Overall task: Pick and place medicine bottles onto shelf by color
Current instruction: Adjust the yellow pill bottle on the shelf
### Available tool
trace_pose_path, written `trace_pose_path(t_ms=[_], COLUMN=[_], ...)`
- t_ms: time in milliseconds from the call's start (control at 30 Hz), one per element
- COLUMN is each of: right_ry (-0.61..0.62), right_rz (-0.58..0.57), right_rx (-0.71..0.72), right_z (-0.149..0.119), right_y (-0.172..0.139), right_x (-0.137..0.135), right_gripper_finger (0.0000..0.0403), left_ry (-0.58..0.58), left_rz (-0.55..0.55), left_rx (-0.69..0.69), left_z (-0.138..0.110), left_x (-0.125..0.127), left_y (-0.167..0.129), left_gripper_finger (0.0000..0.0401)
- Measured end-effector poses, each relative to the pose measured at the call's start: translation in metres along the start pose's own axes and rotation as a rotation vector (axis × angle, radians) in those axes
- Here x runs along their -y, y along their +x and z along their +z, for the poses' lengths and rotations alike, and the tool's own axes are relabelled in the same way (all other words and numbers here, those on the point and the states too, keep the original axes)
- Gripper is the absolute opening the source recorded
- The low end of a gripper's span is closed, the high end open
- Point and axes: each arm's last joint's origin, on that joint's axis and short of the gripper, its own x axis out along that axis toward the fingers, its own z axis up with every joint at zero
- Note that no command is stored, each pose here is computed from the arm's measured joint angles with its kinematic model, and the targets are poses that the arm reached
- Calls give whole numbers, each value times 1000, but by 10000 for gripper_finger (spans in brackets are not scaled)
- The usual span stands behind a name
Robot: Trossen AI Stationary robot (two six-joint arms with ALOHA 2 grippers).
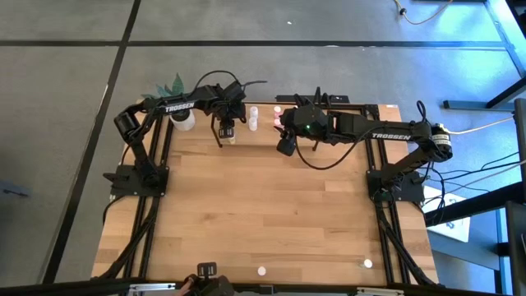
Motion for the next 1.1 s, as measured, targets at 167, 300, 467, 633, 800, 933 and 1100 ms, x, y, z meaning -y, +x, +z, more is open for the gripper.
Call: trace_pose_path(t_ms=[167, 300, 467, 633, 800, 933, 1100], right_ry=[1, 2, 2, 2, 1, 3, 3], right_rz=[0, 0, 0, 0, 0, 0, 0], right_rx=[0, 0, 0, 0, 0, 0, 0], right_z=[0, 0, 0, 0, 0, 0, 0], right_y=[0, 0, 0, 0, 0, 0, 0], right_x=[0, 0, 0, 0, 0, 0, 0], right_gripper_finger=[184, 184, 184, 184, 184, 184, 184], left_ry=[0, 0, 0, 1, -14, -22, -20], left_rz=[0, 0, 0, 0, -4, -31, -32], left_rx=[0, 1, 1, 1, 4, 20, 21], left_z=[0, 0, 0, 1, 1, 1, 2], left_x=[0, 0, 0, 1, 1, 2, 3], left_y=[0, 0, 0, 0, 0, -1, -1], left_gripper_finger=[130, 130, 130, 130, 130, 130, 130])
